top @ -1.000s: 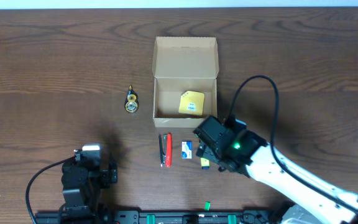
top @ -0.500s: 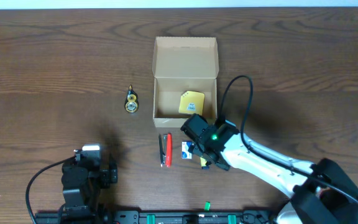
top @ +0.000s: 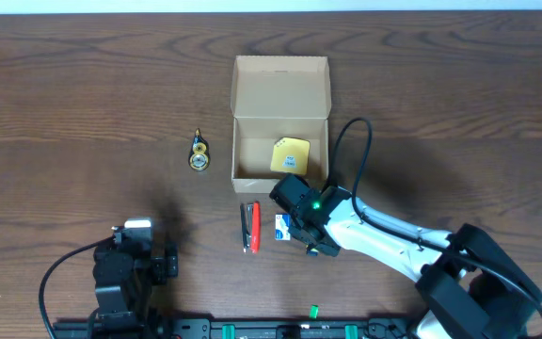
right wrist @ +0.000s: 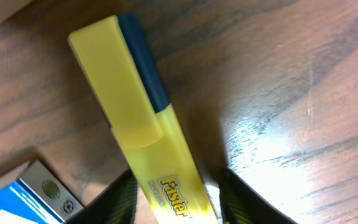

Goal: Pack container
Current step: 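Move the right gripper to the yellow highlighter and grasp it, then place the highlighter into the box and open the right gripper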

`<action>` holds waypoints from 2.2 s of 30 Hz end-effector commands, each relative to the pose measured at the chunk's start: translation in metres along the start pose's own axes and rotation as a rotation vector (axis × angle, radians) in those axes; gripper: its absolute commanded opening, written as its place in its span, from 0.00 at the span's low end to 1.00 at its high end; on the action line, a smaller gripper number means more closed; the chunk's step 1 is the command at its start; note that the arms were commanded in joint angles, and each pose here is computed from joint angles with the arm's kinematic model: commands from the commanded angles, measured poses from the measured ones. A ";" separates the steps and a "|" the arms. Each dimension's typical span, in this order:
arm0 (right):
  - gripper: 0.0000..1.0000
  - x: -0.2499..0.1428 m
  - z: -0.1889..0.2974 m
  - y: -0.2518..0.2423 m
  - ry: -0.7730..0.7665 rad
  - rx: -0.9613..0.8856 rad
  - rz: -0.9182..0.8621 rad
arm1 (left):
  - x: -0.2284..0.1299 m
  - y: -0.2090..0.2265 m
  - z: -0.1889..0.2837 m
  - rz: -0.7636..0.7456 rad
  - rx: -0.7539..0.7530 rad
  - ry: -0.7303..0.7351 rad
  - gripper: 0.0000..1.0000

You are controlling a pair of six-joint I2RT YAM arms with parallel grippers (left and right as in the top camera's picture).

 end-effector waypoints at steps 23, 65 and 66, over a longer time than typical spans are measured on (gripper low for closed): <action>0.11 -0.004 0.107 -0.026 -0.030 0.155 0.147 | -0.007 0.001 -0.003 0.004 0.013 0.023 0.95; 0.32 0.122 0.081 0.086 -0.260 0.090 0.477 | -0.007 0.001 -0.003 0.004 0.013 0.023 0.95; 0.35 0.122 0.081 0.086 -0.261 0.091 0.477 | -0.007 0.001 -0.003 0.004 0.013 0.023 0.95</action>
Point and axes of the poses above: each gripper's point midway between its finger pads, its own z axis back along the fingers, its own y axis along the line the jaws close on, x = y × z, the point moved 4 cm from there along z, back along the fingers, and after that the axes turned 3 degrees about z, right-handed, at the moved point
